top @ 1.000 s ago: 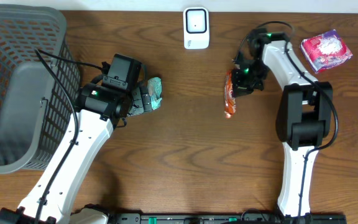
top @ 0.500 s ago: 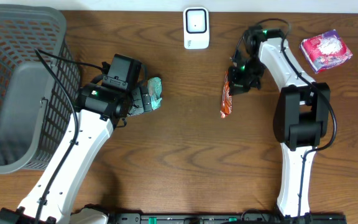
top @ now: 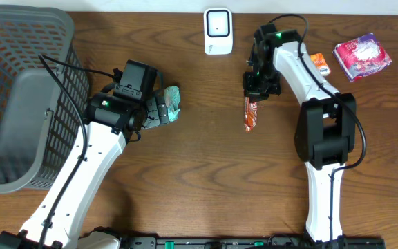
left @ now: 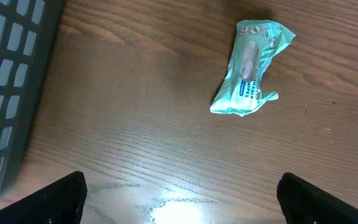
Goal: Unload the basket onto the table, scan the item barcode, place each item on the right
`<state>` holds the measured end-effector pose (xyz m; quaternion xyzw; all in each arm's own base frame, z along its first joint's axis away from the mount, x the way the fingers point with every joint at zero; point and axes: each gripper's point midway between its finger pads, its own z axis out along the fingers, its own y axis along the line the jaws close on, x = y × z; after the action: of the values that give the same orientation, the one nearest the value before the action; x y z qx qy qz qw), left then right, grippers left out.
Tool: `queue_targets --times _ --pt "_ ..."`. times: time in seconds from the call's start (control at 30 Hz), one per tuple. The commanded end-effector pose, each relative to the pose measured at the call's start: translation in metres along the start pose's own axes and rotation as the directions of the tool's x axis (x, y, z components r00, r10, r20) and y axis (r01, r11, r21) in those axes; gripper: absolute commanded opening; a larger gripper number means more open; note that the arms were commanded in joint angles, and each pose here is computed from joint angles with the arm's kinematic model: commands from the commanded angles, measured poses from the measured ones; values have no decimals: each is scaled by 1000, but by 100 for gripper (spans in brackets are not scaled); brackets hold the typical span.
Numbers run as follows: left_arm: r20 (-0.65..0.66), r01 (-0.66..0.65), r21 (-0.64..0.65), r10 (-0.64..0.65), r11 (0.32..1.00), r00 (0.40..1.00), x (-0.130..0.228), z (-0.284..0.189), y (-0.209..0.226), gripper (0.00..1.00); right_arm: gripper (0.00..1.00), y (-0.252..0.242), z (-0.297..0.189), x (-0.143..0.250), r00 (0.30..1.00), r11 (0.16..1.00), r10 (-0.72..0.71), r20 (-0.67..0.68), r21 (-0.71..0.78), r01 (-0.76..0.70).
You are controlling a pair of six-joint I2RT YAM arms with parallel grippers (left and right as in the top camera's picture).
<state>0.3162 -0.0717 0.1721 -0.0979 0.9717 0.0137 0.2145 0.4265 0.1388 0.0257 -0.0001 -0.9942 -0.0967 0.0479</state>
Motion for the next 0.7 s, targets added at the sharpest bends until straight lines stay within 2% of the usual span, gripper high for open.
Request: queue_targets --times 0.0,0.37,0.5,0.53,0.67 --pt "9 15 -11 -15 1000 1000 -3 -2 2 98 1 6 5 2 1000 1000 25 11 17 -25" --pt "9 15 -11 -15 1000 1000 -3 -2 2 98 1 65 14 4 995 997 -73 62 -13 74" --pt "9 15 -11 -15 1000 1000 -3 -2 2 98 1 63 -22 -5 992 997 -77 103 33 74" --pt "9 15 -11 -15 1000 1000 -3 -2 2 98 2 59 -32 -8 991 997 -70 116 47 65" --pt "9 15 -11 -15 1000 1000 -3 -2 2 98 21 35 -75 -19 983 993 -67 170 108 49"
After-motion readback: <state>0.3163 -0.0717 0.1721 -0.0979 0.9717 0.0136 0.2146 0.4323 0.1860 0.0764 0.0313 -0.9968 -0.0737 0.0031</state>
